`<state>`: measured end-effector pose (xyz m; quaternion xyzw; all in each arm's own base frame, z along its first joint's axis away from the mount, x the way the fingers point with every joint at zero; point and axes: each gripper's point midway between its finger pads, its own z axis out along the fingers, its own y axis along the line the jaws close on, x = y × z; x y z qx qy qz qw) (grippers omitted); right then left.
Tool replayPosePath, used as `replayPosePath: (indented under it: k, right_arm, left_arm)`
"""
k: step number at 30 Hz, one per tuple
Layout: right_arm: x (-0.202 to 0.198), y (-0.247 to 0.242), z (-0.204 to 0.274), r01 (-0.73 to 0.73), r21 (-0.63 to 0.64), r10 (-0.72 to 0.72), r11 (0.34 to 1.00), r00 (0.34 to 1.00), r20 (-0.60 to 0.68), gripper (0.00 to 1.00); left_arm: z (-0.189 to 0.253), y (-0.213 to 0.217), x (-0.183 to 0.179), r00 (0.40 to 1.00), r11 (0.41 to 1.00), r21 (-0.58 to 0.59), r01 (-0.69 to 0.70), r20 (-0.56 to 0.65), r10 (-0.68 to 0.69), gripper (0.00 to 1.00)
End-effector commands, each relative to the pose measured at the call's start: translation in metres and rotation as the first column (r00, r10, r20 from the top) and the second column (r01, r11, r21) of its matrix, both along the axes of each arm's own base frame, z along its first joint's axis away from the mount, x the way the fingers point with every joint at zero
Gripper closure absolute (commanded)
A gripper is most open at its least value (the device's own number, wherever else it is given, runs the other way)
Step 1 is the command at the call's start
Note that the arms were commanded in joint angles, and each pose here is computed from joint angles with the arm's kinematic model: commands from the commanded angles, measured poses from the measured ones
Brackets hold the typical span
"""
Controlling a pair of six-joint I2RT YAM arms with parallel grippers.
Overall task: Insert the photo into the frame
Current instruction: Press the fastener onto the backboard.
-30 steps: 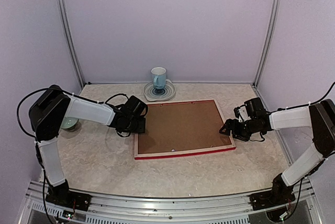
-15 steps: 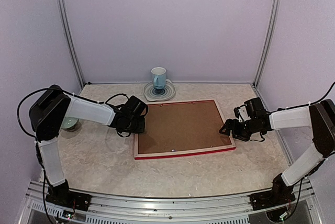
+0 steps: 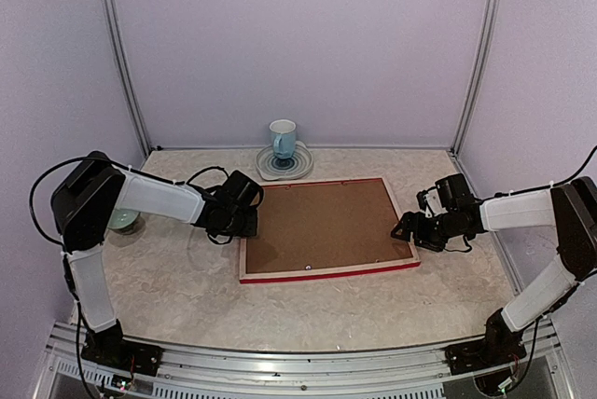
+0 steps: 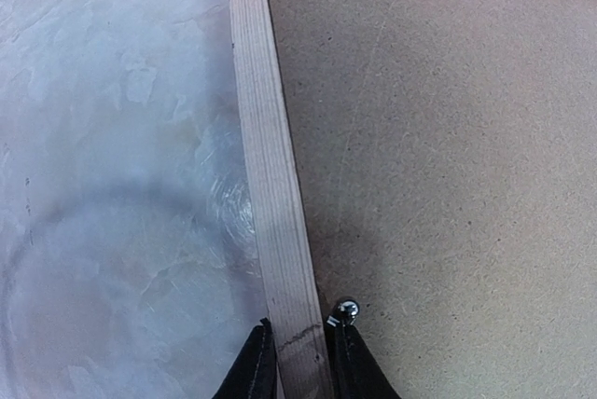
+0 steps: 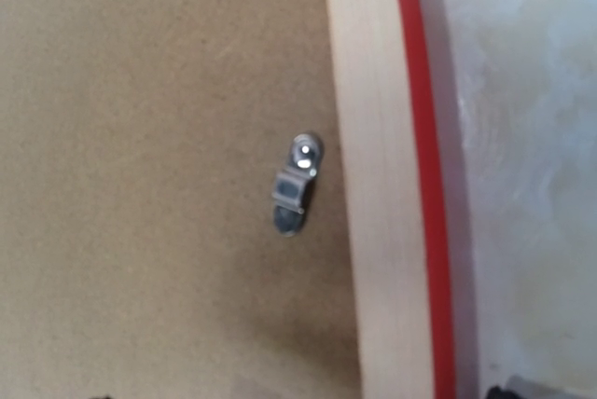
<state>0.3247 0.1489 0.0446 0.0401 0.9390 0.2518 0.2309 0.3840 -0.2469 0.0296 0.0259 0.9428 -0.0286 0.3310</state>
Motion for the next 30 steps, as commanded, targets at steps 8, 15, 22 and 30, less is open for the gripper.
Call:
replayPosePath:
  k: [8, 15, 22, 30]
  right_arm:
    - [0.013, -0.013, 0.022, 0.007, -0.121, 0.001, 0.993, 0.998, 0.062, 0.13]
    - [0.034, -0.021, 0.043, 0.013, -0.212, 0.011, 0.977, 0.994, 0.108, 0.13]
    - [0.050, -0.025, 0.036, 0.023, -0.265, 0.004, 0.964, 0.995, 0.100, 0.16]
    - [0.056, -0.023, 0.014, 0.004, -0.280, 0.011, 0.960, 0.999, 0.052, 0.19]
  left_arm:
    - [0.031, -0.002, -0.007, 0.999, 1.000, -0.028, 0.014, 0.042, -0.013, 0.45]
    - [0.041, -0.005, -0.019, 0.998, 0.999, -0.036, 0.031, 0.053, -0.029, 0.38]
    - [0.028, -0.007, -0.038, 0.998, 0.998, -0.033, 0.052, 0.027, -0.051, 0.38]
    - [0.021, -0.003, -0.047, 0.998, 0.998, -0.028, 0.054, 0.013, -0.053, 0.38]
